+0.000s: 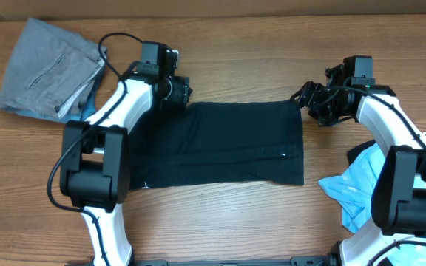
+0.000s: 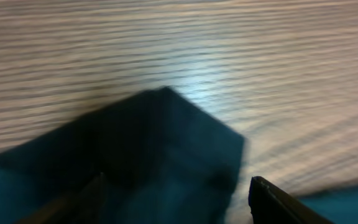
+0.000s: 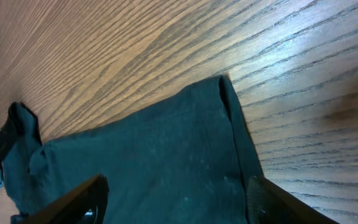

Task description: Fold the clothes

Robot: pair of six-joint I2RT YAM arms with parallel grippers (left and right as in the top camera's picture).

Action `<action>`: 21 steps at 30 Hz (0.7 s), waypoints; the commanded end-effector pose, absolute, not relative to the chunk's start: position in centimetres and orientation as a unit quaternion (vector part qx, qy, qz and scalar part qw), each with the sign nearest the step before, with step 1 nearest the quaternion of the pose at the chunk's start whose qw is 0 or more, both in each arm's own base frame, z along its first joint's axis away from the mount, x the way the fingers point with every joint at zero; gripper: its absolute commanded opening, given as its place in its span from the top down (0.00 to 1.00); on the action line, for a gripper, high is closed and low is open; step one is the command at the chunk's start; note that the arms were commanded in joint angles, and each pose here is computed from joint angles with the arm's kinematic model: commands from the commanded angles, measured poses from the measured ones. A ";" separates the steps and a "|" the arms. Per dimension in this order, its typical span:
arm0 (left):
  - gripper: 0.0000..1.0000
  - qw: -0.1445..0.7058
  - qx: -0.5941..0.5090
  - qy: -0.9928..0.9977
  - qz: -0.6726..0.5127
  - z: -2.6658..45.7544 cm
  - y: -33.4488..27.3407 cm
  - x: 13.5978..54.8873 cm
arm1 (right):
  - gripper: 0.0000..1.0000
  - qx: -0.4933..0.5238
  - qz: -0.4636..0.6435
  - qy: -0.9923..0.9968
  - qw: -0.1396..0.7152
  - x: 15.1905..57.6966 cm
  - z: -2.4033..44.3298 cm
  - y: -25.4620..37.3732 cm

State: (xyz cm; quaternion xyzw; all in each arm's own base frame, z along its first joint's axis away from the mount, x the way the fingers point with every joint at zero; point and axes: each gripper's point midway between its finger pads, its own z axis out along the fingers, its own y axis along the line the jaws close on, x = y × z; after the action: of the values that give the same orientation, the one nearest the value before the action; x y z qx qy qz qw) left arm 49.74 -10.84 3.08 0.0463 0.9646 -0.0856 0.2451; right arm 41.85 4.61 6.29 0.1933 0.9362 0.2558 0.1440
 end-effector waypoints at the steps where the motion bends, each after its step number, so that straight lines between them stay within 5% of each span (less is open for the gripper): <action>1: 0.30 0.264 0.000 0.964 -0.031 2.7 -8.5 51.0 | 0.25 0.188 0.261 0.936 0.145 41.9 6.5 4.9; 6: 0.46 0.250 -0.006 0.968 -0.013 0.8 -7.9 50.8 | 0.25 0.188 0.257 0.936 0.148 42.0 6.4 4.8; 10: 0.49 0.238 -0.006 0.971 -0.011 -0.7 -7.9 50.6 | 0.25 0.188 0.256 0.936 0.148 42.0 6.4 4.8; 15: 0.74 0.244 -0.011 0.970 -0.012 -0.7 -7.9 51.0 | 0.25 0.188 0.256 0.936 0.148 42.0 6.4 4.8; 21: 0.88 0.243 -0.030 0.969 -0.015 0.5 -7.2 51.3 | 0.27 0.193 0.221 0.939 0.179 43.1 6.3 3.4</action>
State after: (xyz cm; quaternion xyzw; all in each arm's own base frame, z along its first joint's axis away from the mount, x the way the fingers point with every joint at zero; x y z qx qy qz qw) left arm 50.85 -7.73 0.63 -0.0145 0.9684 -0.0151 0.2487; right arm 42.59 4.15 6.39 0.1922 0.9362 0.2456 0.1623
